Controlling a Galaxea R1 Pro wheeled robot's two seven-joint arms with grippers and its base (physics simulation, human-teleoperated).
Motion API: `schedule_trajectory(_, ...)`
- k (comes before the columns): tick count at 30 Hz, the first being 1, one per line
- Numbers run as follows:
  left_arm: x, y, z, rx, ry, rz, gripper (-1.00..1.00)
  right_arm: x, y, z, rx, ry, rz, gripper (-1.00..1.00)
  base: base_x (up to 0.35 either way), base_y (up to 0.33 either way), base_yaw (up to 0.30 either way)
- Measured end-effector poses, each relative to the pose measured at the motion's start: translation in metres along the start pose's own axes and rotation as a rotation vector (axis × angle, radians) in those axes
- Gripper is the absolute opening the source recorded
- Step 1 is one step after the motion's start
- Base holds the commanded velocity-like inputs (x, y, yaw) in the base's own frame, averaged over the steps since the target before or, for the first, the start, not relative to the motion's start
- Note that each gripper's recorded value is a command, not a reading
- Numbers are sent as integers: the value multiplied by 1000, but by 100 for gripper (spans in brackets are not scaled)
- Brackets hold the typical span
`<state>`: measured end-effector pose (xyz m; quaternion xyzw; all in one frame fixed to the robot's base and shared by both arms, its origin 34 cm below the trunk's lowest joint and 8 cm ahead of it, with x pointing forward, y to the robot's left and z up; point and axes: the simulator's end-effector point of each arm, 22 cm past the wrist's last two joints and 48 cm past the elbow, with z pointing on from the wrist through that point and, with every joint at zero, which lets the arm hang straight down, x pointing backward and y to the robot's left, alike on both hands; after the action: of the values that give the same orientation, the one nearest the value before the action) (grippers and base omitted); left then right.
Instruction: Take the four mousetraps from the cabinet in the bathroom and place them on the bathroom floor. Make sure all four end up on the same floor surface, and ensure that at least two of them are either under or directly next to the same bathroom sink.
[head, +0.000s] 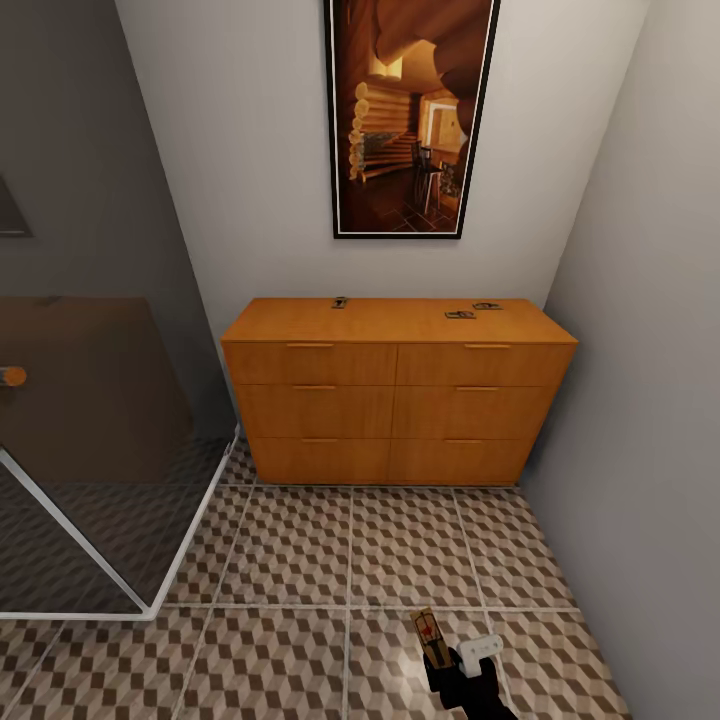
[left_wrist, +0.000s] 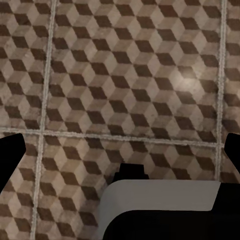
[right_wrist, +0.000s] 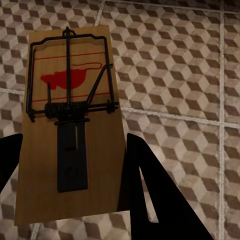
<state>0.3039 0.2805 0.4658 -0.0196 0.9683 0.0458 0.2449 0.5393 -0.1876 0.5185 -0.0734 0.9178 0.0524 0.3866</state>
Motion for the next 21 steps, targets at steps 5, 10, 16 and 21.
schedule_trajectory(5,0,0,0,0,1,0,100,0,0,0,0,-1,0,-100,0,0,0)
schedule_trajectory(10,1,0,0,0,1,0,100,0,0,0,0,0,0,-100,0,0,0)
schedule_trajectory(16,1,0,0,0,1,0,100,0,0,0,0,0,0,-100,0,0,0)
schedule_trajectory(21,1,0,0,0,1,0,100,0,0,0,0,0,0,-100,0,0,0)
